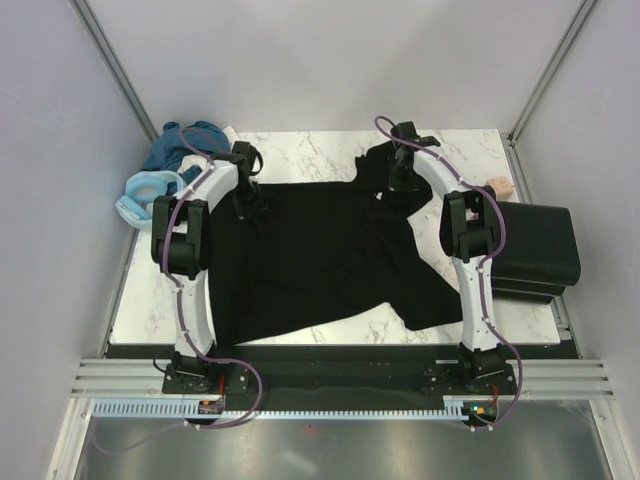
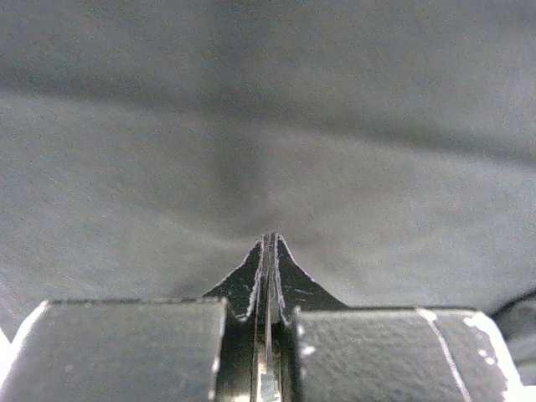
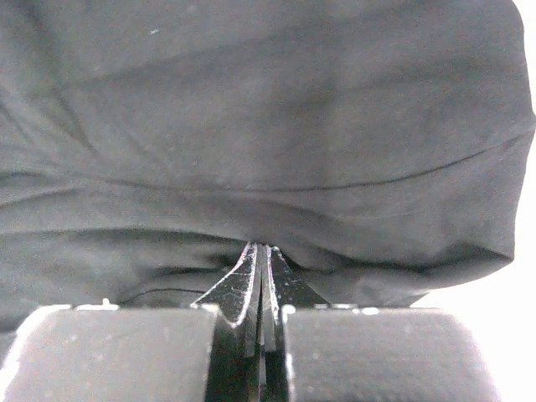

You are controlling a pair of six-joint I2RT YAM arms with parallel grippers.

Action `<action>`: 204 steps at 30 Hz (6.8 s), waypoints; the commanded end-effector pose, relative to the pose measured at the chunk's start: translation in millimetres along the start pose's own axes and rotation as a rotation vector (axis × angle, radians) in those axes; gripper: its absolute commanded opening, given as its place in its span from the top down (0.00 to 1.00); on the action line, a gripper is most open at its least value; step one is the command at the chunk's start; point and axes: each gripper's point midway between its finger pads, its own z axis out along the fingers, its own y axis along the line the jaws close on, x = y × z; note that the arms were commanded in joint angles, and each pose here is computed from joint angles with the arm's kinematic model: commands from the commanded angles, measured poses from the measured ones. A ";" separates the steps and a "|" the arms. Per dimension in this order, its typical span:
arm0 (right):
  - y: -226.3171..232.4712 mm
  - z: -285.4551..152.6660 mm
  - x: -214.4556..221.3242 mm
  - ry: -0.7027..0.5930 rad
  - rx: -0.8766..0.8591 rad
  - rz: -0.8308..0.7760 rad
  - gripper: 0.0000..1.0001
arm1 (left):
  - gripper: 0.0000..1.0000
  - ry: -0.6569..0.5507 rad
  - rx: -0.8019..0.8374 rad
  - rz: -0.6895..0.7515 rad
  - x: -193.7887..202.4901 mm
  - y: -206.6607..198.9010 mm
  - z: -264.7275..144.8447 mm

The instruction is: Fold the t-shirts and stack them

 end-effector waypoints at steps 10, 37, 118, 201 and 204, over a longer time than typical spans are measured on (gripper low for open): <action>-45.0 -57.9 0.3 -0.039 0.001 0.036 0.58 | 0.98 -0.097 0.015 -0.009 -52.4 9.5 -19.3; -21.1 -6.9 -47.7 -0.124 -0.058 0.021 0.94 | 0.98 -0.113 0.017 -0.057 -111.6 14.7 21.1; -51.4 -133.3 302.3 0.312 0.167 -0.184 1.00 | 0.98 0.150 -0.054 0.082 133.8 63.1 0.9; -66.4 -130.3 263.8 0.220 0.296 -0.020 1.00 | 0.98 0.114 -0.006 0.005 103.4 64.3 2.8; -65.9 -135.5 271.7 0.244 0.278 0.008 1.00 | 0.98 0.122 -0.007 -0.011 101.4 67.1 3.9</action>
